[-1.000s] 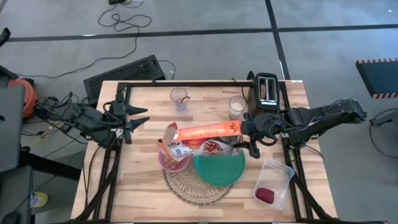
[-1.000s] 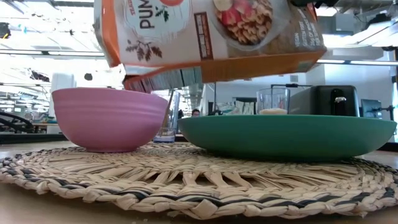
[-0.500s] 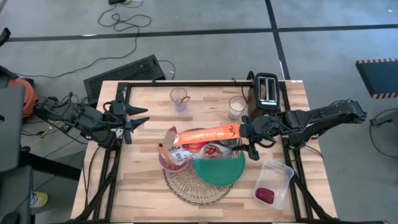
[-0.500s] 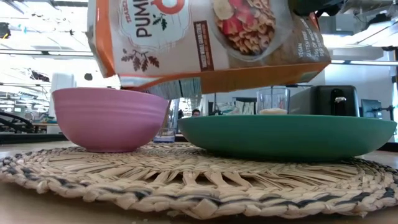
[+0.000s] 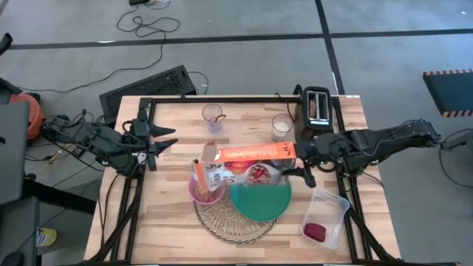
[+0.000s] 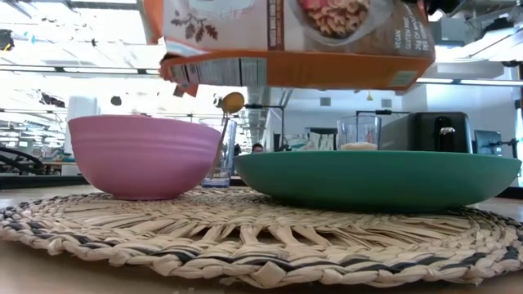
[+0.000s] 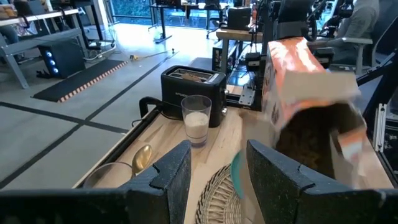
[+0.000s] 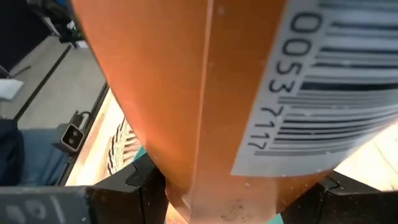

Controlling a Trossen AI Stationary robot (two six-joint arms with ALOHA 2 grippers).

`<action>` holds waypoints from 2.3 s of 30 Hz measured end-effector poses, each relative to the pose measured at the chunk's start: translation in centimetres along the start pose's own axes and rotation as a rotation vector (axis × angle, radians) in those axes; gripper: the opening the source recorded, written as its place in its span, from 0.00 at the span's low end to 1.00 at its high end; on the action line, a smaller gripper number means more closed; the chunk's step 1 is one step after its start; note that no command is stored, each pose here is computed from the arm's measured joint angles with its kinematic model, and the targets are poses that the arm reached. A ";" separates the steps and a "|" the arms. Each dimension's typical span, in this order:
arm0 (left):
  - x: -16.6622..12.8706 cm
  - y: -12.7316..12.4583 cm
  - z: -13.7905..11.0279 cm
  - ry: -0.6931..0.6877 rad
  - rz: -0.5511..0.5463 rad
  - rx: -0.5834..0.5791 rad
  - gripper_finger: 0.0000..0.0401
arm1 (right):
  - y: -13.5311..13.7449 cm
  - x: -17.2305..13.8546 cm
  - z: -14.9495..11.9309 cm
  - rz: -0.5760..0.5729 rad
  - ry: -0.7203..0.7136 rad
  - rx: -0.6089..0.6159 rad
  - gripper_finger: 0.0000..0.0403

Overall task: Arrange a breakfast setting
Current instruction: Pour the cereal into the pink bowl from the cereal box

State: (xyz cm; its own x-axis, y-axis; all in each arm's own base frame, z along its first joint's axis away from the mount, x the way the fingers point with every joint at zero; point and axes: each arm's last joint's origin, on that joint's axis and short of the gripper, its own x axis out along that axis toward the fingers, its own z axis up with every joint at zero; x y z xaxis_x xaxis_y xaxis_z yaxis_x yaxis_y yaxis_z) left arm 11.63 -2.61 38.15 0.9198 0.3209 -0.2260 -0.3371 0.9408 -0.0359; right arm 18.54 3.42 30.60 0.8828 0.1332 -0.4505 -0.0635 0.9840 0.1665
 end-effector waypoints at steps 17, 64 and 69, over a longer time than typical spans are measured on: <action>0.0 0.0 0.1 -0.007 0.002 -0.003 0.35 | -0.4 0.2 -2.0 0.020 -0.090 0.019 0.62; 0.7 -0.9 1.2 -0.099 -0.007 0.009 0.35 | -0.6 -2.8 3.2 0.059 -0.687 -0.096 0.61; 1.6 -1.6 1.4 -0.103 -0.003 0.003 0.35 | -1.8 -1.8 4.2 0.089 -0.758 -0.137 0.61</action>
State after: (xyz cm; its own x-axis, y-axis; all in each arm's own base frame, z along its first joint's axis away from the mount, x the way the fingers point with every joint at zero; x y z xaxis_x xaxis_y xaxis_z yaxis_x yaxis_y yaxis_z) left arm 13.87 -3.42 39.17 0.9366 0.3275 -0.1245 -0.3338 0.9420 -0.0336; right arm 19.08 0.89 34.80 0.9458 0.1438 0.2913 -0.1629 0.9858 0.0420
